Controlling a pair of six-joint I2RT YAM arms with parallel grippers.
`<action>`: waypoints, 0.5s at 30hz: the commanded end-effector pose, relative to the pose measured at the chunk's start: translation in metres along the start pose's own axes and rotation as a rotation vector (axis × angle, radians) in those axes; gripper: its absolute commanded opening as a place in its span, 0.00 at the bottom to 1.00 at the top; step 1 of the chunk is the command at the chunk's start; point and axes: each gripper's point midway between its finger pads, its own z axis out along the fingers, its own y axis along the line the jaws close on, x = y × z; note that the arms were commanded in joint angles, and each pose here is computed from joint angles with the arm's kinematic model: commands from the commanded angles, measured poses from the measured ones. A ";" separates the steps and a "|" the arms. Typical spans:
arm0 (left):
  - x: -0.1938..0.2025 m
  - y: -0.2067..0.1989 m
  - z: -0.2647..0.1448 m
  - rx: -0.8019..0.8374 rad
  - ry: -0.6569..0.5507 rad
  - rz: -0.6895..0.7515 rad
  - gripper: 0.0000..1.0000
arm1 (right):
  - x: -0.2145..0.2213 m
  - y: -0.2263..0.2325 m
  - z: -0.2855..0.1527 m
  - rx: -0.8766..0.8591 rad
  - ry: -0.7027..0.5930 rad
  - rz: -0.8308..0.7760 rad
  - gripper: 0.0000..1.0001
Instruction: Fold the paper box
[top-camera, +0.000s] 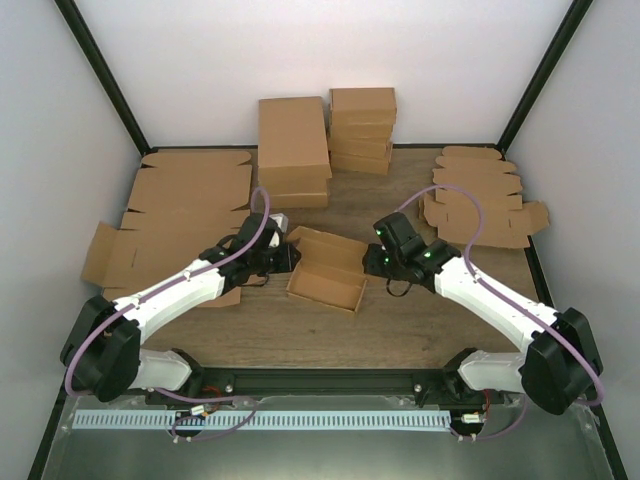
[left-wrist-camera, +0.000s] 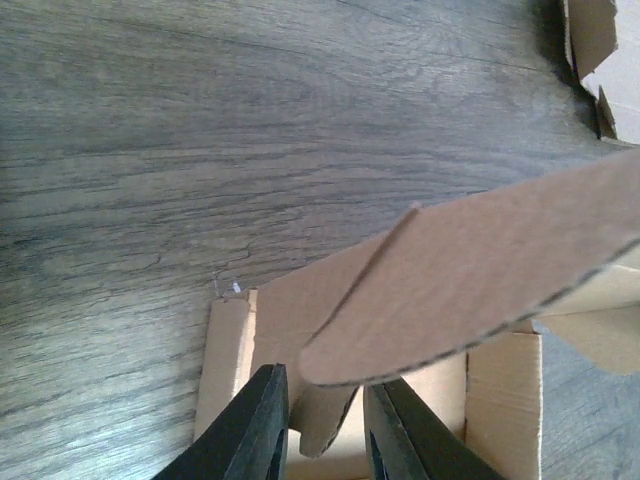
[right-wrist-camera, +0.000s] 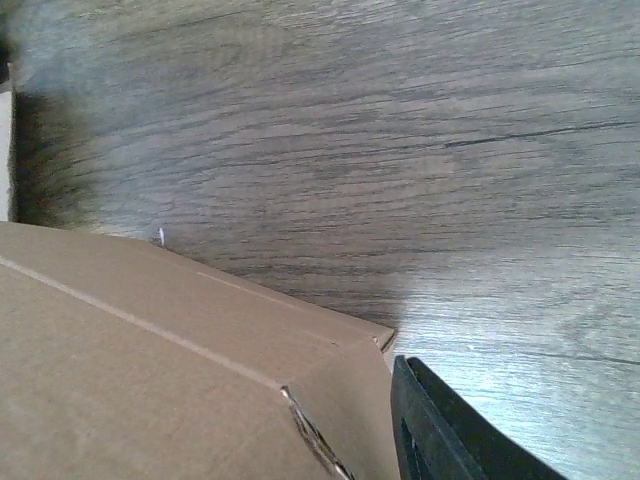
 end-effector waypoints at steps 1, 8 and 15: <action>0.000 0.003 -0.003 -0.024 -0.013 0.011 0.24 | -0.007 -0.003 -0.015 0.026 -0.042 -0.015 0.39; -0.002 0.001 -0.002 -0.018 -0.011 0.024 0.21 | -0.005 0.000 -0.022 0.006 -0.041 -0.027 0.31; -0.003 -0.001 0.000 -0.013 -0.005 0.035 0.16 | -0.003 -0.005 -0.024 0.028 -0.039 -0.065 0.44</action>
